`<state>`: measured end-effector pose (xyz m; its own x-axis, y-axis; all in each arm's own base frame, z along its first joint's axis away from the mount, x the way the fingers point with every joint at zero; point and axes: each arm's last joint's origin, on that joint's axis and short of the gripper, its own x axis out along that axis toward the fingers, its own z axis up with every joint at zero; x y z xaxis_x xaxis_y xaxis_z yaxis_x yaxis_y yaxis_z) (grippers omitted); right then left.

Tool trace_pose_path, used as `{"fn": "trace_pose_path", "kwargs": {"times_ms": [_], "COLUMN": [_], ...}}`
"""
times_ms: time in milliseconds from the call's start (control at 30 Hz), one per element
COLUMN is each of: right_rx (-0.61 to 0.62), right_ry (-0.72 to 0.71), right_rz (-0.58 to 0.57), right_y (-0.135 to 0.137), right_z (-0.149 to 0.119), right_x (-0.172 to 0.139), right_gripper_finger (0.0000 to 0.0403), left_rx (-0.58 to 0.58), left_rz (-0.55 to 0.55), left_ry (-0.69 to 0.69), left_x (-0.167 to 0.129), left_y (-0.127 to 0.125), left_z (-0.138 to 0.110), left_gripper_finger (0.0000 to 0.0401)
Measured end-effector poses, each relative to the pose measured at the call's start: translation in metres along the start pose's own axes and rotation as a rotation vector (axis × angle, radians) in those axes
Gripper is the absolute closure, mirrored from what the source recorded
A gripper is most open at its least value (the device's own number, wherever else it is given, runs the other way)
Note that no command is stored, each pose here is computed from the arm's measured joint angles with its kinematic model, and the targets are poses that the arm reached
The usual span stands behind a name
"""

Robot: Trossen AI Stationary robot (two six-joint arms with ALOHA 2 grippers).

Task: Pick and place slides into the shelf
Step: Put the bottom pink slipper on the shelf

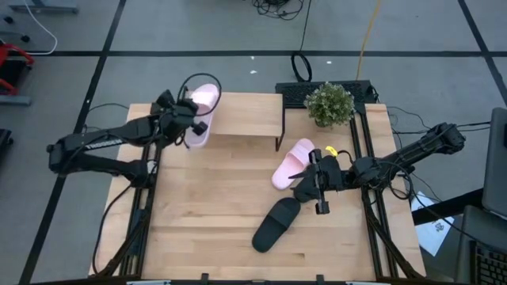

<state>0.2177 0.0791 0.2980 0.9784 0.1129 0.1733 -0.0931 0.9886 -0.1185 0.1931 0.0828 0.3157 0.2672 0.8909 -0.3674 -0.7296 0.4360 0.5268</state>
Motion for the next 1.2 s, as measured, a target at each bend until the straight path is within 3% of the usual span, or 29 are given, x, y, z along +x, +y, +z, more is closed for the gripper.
{"fn": "trace_pose_path", "kwargs": {"times_ms": [333,533,733,1200], "right_rx": [0.017,0.018,0.015,0.013], "right_ry": [0.014,0.020,0.028,0.031], "right_rz": [0.003,0.004,0.006,0.006], "right_y": [0.000,0.001,0.001,0.001], "right_z": [-0.001,-0.002,-0.003,-0.003], "right_x": [0.000,0.000,0.000,0.000], "right_gripper_finger": [0.0275,0.0275,0.0275,0.0275], "left_rx": [0.017,0.003,-0.015,-0.001], "left_rz": [0.032,0.078,0.045,0.021], "left_ry": [0.011,0.058,0.077,0.090], "left_x": [0.048,0.059,0.072,0.081], "left_y": [-0.010,0.006,0.016,0.017], "left_z": [-0.014,-0.027,-0.036,-0.051], "left_gripper_finger": [0.0401,0.0401,0.0401,0.0401]}}
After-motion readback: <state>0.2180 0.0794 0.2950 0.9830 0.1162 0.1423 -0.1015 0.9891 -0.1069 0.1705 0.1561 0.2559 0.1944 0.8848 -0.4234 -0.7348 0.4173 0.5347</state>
